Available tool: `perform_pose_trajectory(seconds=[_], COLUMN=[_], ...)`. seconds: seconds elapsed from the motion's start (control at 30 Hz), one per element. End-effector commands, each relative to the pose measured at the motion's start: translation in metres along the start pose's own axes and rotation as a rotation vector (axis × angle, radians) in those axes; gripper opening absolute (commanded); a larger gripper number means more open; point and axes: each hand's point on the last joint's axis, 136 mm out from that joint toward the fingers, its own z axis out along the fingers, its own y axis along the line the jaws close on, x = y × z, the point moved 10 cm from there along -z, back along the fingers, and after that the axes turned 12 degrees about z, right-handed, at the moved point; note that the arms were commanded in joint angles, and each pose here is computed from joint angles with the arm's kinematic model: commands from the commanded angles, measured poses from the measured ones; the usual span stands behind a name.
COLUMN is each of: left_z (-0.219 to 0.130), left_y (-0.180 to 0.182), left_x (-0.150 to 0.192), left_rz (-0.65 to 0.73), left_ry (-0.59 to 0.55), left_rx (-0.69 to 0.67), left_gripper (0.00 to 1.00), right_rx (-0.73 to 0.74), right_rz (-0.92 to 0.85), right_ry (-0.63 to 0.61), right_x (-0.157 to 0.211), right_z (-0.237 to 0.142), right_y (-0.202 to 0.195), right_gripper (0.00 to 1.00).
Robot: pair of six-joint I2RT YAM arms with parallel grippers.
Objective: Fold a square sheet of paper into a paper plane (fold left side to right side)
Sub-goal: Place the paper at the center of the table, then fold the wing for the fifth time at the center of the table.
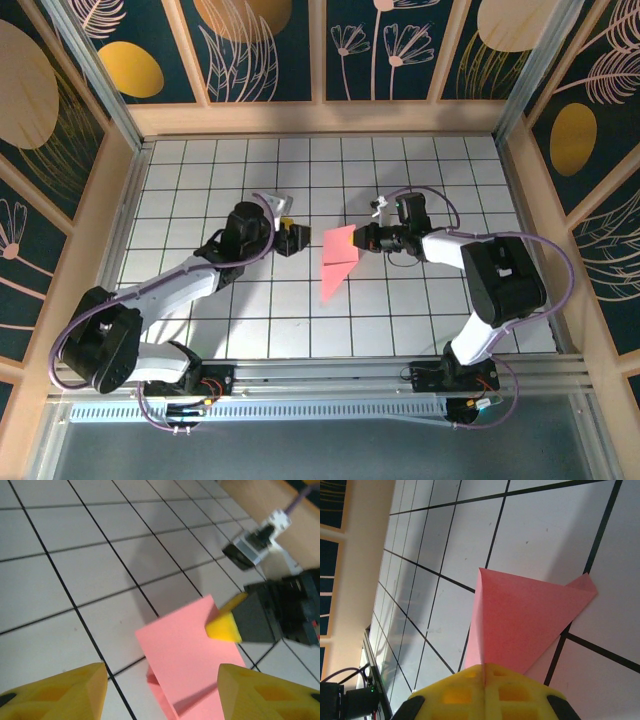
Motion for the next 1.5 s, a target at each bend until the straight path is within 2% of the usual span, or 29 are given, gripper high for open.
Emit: perform_pose_trajectory(seconds=[0.0, 0.27, 0.43, 0.63, 0.8, 1.07, 1.47], left_z=[-0.003, 0.007, 0.030, 0.059, 0.081, 0.099, 0.109], left_y=[-0.011, -0.068, -0.099, -0.128, -0.127, -0.125, -0.121], left_x=[0.017, 0.026, 0.040, 0.049, 0.068, 0.074, 0.081], left_rz=[0.058, 0.170, 0.241, 0.323, 0.393, 0.433, 0.450], left_ry=[0.109, 0.226, 0.346, 0.424, 0.508, 0.533, 0.545], left_rx=[-0.081, -0.125, -0.193, -0.223, -0.284, -0.352, -0.418], left_gripper=[0.59, 0.59, 0.60, 0.61, 0.62, 0.63, 0.56], right_rx=[0.041, 0.091, 0.114, 0.132, 0.144, 0.141, 0.152], right_rz=[0.082, 0.175, 0.207, 0.222, 0.226, 0.233, 0.248], right_ry=[0.024, 0.018, 0.023, 0.025, 0.029, 0.038, 0.046], right_x=[-0.005, -0.009, -0.009, -0.013, -0.013, -0.012, -0.010], right_z=[0.004, 0.004, 0.006, 0.007, 0.009, 0.011, 0.013], right_y=[-0.002, -0.003, -0.006, -0.005, -0.008, -0.011, -0.016], right_gripper=[0.00, 0.00, 0.00, 0.00, 0.00, 0.00, 0.00])
